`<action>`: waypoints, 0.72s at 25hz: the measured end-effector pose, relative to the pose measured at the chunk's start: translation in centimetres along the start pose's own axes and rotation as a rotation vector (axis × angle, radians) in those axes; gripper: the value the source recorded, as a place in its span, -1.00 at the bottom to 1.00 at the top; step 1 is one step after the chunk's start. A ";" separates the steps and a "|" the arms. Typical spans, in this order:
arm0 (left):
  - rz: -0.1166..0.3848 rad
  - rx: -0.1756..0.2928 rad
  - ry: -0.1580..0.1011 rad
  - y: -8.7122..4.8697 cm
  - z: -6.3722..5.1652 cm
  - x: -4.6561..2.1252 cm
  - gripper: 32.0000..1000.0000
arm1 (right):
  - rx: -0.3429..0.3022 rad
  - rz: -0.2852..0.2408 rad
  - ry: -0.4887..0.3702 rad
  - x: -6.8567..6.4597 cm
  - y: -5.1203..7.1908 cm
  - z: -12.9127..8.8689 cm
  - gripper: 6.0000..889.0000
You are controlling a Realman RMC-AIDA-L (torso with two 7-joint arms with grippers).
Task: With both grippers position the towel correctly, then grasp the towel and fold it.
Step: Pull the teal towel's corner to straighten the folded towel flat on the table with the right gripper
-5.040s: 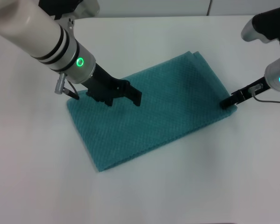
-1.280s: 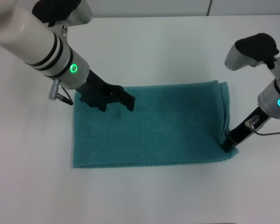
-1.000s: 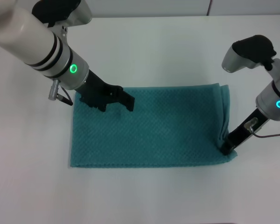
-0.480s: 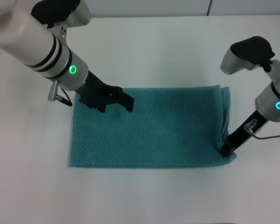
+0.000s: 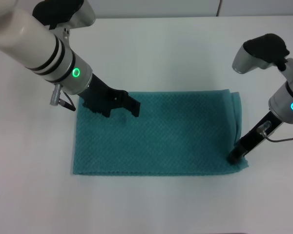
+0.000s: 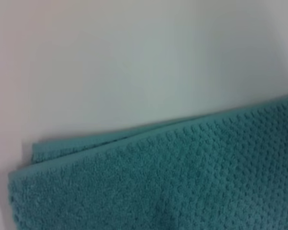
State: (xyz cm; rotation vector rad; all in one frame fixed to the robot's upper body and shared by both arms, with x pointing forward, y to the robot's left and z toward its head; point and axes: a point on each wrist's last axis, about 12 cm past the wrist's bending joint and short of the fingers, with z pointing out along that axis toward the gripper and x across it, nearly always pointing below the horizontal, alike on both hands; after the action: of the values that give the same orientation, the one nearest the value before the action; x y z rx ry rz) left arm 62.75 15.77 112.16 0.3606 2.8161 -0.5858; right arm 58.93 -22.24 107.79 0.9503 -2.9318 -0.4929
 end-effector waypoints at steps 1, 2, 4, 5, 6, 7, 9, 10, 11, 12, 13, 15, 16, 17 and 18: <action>0.000 0.000 0.000 0.0 0.0 0.01 0.74 | 0.000 -0.004 0.000 0.0 0.0 -0.1 -0.59; -0.001 0.000 0.000 0.0 0.0 0.02 0.74 | 0.000 -0.008 -0.001 -0.1 0.1 -0.2 -0.52; -0.001 -0.001 0.001 0.1 0.0 0.05 0.74 | -0.002 -0.018 0.000 -0.1 0.2 -0.3 -0.37; -0.001 -0.001 0.001 0.1 0.0 0.05 0.74 | -0.004 -0.022 0.001 -0.1 0.2 -0.3 -0.30; -0.001 -0.001 0.001 0.1 0.0 0.05 0.74 | -0.006 -0.024 0.003 -0.1 0.2 -0.3 -0.19; -0.001 -0.002 0.001 0.1 0.0 0.06 0.74 | -0.006 -0.024 0.004 -0.1 0.2 -0.3 -0.09; -0.001 -0.002 0.001 0.1 0.0 0.06 0.74 | -0.006 -0.025 0.005 -0.1 0.2 -0.4 0.13; -0.001 -0.002 0.001 0.1 0.0 0.06 0.74 | -0.005 -0.027 0.005 0.0 0.2 -0.4 0.23; -0.001 -0.002 0.001 0.1 0.0 0.07 0.74 | -0.005 -0.029 0.006 0.0 0.2 -0.4 0.34; -0.002 -0.002 0.001 0.1 0.0 0.08 0.74 | -0.007 -0.033 0.007 0.0 0.2 -0.4 0.44; -0.002 -0.002 0.001 0.1 0.0 0.08 0.74 | -0.009 -0.037 0.009 0.0 0.2 -0.4 0.54; -0.002 -0.002 0.002 0.1 0.0 0.10 0.74 | -0.010 -0.044 0.010 -0.1 0.3 -0.6 0.74; -0.002 -0.002 0.002 0.1 0.0 0.10 0.74 | -0.009 -0.048 0.008 -0.2 0.4 -0.7 0.77; -0.002 -0.002 0.001 0.1 0.0 0.09 0.74 | -0.008 -0.049 0.007 -0.2 0.4 -0.7 0.79; -0.002 -0.002 0.001 0.1 0.0 0.09 0.74 | -0.008 -0.050 0.007 -0.2 0.4 -0.8 0.82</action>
State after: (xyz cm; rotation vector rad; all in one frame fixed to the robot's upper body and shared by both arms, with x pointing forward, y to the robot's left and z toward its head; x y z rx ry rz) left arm 62.70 15.88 112.07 0.3579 2.8187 -0.5834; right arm 58.95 -22.01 108.68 1.0238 -2.9042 -0.5022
